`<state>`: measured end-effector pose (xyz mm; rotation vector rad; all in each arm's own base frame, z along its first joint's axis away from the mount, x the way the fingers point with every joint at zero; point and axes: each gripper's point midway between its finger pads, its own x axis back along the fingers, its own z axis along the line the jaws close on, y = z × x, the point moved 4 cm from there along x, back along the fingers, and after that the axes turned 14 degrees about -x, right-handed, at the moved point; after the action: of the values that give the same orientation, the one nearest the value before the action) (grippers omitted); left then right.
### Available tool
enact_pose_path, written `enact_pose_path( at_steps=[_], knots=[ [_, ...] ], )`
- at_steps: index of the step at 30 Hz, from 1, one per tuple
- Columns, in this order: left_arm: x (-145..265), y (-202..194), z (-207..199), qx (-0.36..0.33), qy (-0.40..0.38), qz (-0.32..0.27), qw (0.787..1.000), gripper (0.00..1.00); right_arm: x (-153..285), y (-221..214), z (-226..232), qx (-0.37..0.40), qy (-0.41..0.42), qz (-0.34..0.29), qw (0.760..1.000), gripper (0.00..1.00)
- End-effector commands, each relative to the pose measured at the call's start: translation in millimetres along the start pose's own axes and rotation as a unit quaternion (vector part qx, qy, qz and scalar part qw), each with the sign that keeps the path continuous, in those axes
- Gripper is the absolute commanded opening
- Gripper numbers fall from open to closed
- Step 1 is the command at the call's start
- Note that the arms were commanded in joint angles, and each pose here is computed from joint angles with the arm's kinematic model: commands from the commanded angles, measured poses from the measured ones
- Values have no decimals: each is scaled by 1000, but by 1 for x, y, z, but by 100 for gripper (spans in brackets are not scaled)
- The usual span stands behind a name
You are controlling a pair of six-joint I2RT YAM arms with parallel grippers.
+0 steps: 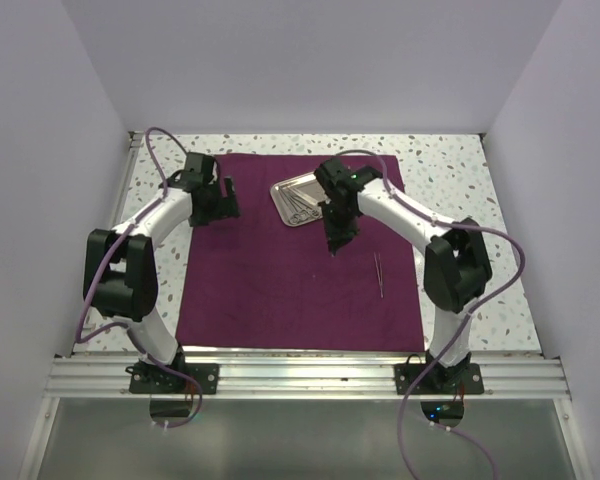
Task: Open and lay out the surgical kit
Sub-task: Place the medical item in the surgical kit.
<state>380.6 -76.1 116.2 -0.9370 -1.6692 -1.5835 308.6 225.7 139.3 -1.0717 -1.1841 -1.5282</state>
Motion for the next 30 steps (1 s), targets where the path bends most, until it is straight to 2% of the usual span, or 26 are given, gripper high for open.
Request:
enact_pose_path(
  at_steps=[1, 4, 9, 13, 18, 21, 22, 25, 30],
  knots=[
    [6, 13, -3, 18, -15, -43, 999, 87, 24, -43, 16, -7, 50, 22, 998, 0],
    [4, 8, -7, 20, -32, -41, 998, 87, 29, -65, 24, -16, 75, 29, 997, 0],
    [4, 1, -8, 21, -37, -39, 998, 87, 1, -103, 28, -21, 78, 78, 994, 0],
    [4, -4, -13, 17, -45, -37, 998, 87, -38, -109, 47, -5, 75, 96, 993, 0],
    [10, -4, -16, 12, -47, -41, 998, 87, -58, -113, 73, 22, 71, 119, 990, 0],
    [16, -2, -13, 8, -37, -48, 998, 87, -49, -109, 74, 31, 56, 113, 992, 22],
    [17, -3, -11, 8, -32, -49, 998, 87, -44, -107, 70, 34, 44, 106, 993, 32],
    [20, -3, -10, 7, -27, -53, 998, 87, -19, -98, 69, 47, 38, 89, 994, 45],
    [23, -3, -9, 10, -25, -53, 998, 87, 38, -64, 75, 69, 35, 17, 997, 59]
  ],
)
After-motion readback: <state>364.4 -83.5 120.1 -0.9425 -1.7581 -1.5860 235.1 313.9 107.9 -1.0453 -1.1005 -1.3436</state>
